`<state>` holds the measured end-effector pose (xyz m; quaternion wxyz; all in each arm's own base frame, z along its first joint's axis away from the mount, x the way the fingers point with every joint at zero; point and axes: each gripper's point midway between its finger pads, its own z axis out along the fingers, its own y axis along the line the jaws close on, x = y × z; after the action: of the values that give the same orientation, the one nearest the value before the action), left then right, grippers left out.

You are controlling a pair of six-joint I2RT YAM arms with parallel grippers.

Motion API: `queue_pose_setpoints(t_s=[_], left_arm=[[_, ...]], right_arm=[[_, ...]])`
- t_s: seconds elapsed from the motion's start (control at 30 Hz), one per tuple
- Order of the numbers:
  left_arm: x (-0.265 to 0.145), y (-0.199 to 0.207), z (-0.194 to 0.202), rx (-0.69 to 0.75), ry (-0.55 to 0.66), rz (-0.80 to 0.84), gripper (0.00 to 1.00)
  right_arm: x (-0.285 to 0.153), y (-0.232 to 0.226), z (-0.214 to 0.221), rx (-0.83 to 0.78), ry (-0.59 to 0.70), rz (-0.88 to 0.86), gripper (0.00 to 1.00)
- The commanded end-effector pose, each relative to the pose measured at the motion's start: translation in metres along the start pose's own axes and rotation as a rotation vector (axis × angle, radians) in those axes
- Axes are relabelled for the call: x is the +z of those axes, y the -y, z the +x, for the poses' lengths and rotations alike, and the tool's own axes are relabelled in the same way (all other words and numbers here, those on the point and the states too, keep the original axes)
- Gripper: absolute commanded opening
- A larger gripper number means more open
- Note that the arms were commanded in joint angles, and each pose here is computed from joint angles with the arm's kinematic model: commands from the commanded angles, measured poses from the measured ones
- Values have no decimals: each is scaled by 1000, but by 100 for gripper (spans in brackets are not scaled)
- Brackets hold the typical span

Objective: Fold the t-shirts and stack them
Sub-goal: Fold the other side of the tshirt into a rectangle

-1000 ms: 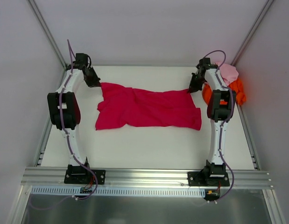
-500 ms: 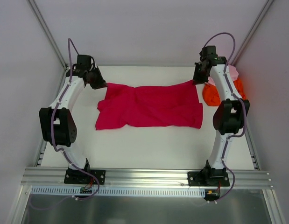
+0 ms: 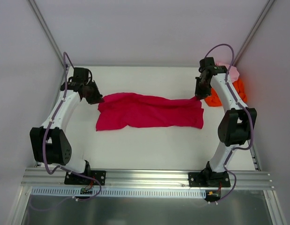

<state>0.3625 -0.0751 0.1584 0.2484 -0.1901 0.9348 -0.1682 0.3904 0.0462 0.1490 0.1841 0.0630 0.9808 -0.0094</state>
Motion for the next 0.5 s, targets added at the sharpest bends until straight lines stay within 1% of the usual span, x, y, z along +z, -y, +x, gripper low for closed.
queue_pose_setpoints(t_s=[0.0,0.13,0.17,0.23,0.3,0.47], left_arm=[[-25,-4,17,-35,5,-23,0],[-44,-13,37,-51,-9,-50,0],[-43,-19,48,-53,-38,-68,0],[-46,-28,55,-50,-46,-98,0],[-44,-38,68,-58,-71,-129,0],[-46,-58,92,-66,-96,-181,0]], right_arm=[[-36,6,5,15,57,23,1],[-26,22,22,14,3,113,1],[-24,26,26,9,-14,141,1],[-20,28,33,4,-44,149,1],[-19,24,37,39,-56,140,1],[-23,24,45,44,-94,139,1]])
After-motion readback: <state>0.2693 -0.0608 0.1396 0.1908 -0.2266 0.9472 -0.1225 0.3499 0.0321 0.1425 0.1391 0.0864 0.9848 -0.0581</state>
